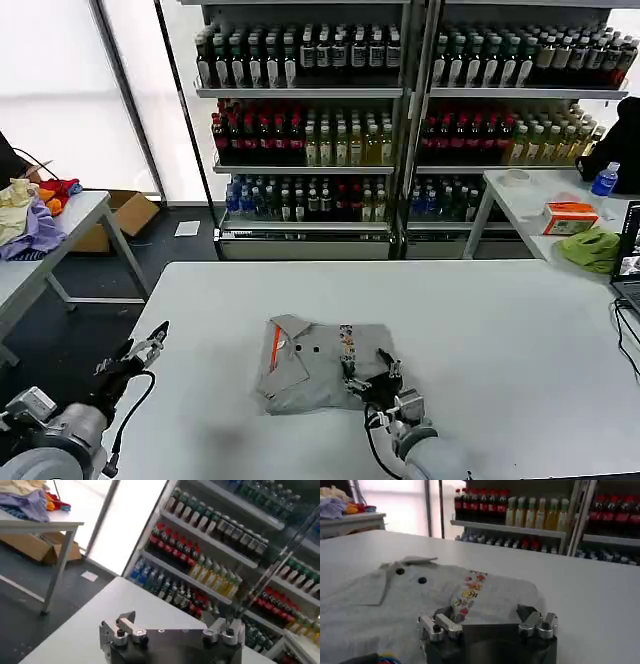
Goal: Fold and organize the clothes.
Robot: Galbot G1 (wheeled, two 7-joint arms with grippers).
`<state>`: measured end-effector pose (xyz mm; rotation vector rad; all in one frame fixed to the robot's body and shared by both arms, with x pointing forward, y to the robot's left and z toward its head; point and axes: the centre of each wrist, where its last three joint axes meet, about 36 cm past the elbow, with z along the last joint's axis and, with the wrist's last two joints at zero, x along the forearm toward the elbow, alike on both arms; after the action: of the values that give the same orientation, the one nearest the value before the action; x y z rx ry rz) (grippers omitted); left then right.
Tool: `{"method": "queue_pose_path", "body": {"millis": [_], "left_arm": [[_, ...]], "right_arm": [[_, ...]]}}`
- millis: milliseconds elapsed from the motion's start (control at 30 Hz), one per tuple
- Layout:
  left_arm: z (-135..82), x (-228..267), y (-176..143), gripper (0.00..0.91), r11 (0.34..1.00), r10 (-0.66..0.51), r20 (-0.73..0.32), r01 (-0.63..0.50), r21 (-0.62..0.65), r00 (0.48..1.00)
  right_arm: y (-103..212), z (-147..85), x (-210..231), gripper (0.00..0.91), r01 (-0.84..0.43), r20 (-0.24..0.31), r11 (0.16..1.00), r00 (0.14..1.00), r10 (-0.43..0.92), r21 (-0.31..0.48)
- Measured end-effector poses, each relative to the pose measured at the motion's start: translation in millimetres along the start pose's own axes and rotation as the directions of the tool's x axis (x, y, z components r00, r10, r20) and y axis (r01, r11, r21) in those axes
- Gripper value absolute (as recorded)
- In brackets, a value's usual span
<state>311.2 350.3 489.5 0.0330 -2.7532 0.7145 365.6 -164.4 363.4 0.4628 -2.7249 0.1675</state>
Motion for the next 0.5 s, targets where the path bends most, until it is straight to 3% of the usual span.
{"method": "queue_pose_path", "body": {"millis": [200, 500], "left_arm": [[2, -3, -1, 0.907, 1.0, 0.004, -0.007, -0.004, -0.003, 1.0], [2, 1, 3, 0.907, 1.0, 0.001, -0.008, -0.001, -0.008, 1.0]], "right_arm": [[0, 3, 8, 0.907, -0.031, 0.028, 0.999, 0.999, 0.031, -0.005], [-35, -26, 37, 0.907, -0.082, 0.214, 0.995, 0.972, 0.093, -0.06]]}}
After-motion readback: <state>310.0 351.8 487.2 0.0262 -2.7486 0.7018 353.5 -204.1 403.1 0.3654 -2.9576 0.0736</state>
